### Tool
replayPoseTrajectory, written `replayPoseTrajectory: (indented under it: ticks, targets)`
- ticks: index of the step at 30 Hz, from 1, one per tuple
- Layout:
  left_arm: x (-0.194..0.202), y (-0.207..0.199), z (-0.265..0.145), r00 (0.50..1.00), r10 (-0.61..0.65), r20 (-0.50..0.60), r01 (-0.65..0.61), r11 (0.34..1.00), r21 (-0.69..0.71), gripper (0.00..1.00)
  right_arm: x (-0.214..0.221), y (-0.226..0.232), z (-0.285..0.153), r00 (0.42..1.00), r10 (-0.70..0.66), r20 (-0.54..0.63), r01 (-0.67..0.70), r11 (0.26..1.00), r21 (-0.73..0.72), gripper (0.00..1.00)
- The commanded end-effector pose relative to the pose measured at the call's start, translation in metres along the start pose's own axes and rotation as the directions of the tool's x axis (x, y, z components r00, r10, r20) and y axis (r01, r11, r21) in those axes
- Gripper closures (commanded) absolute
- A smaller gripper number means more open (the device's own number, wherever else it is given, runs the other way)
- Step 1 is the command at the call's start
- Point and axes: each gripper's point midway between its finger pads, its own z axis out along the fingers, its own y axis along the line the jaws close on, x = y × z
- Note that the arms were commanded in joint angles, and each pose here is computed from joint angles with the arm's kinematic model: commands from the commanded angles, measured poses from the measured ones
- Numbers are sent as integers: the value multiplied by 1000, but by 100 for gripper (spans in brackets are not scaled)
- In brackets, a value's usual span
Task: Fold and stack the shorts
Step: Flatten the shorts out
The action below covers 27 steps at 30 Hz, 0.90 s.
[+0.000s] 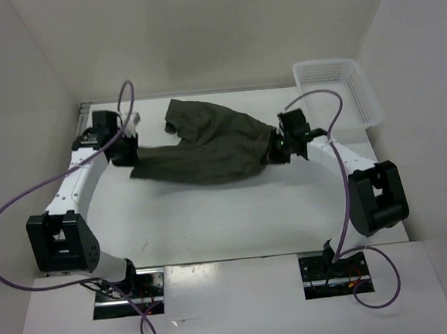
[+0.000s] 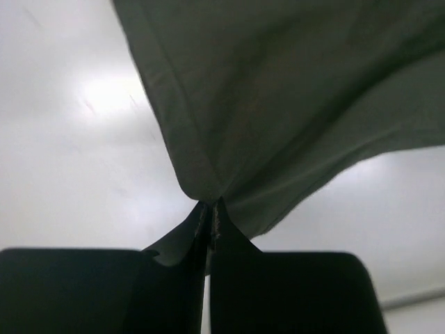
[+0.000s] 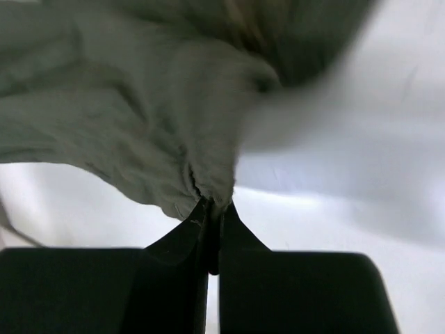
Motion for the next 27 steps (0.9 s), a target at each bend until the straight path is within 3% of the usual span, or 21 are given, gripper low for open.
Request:
replayPoseTrajectory:
  ticks: [1, 3, 7, 13, 16, 17, 18, 19, 20, 22, 23, 27]
  targets:
    - [82, -20, -17, 982, 20, -189, -18, 1000, 15, 100, 75, -13, -9, 986, 7, -164, -4, 1000, 19, 100]
    - [144, -25, -15, 939, 23, -342, -16, 1000, 24, 100, 106, -25, -16, 968, 31, -250, -18, 998, 54, 100]
    - [189, -26, -16, 903, 45, -426, -44, 999, 10, 100, 140, -32, -24, 944, 41, -328, -7, 994, 105, 100]
    - [198, -15, -18, 896, 52, -440, -83, 995, -51, 94, 155, -35, -32, 907, 76, -413, -5, 985, 172, 100]
    - [203, -5, -18, 898, 53, -436, -106, 990, -98, 91, 152, -36, -45, 918, 81, -387, -3, 980, 199, 100]
    - [208, -3, -18, 892, 51, -450, -111, 988, -107, 87, 150, -38, -50, 923, 87, -374, -5, 977, 215, 98]
    - [212, 0, -20, 889, 51, -454, -120, 985, -125, 77, 145, -45, -59, 928, 116, -354, -29, 970, 242, 83]
    - [210, 2, -19, 893, 51, -447, -123, 983, -134, 77, 142, -48, -64, 929, 133, -344, -45, 967, 252, 75]
    - [208, 4, -20, 897, 52, -439, -127, 982, -143, 64, 137, -50, -68, 933, 134, -333, -48, 966, 252, 71]
    - [208, 7, -21, 896, 52, -440, -135, 978, -159, 52, 127, -53, -77, 941, 149, -305, -63, 960, 274, 58]
    - [205, 9, -19, 902, 53, -429, -140, 975, -174, 43, 123, -53, -81, 948, 141, -286, -57, 957, 283, 56]
    - [145, 18, -12, 971, 55, -233, -110, 967, -229, 36, 92, -52, -86, 978, 99, -181, -36, 947, 320, 57]
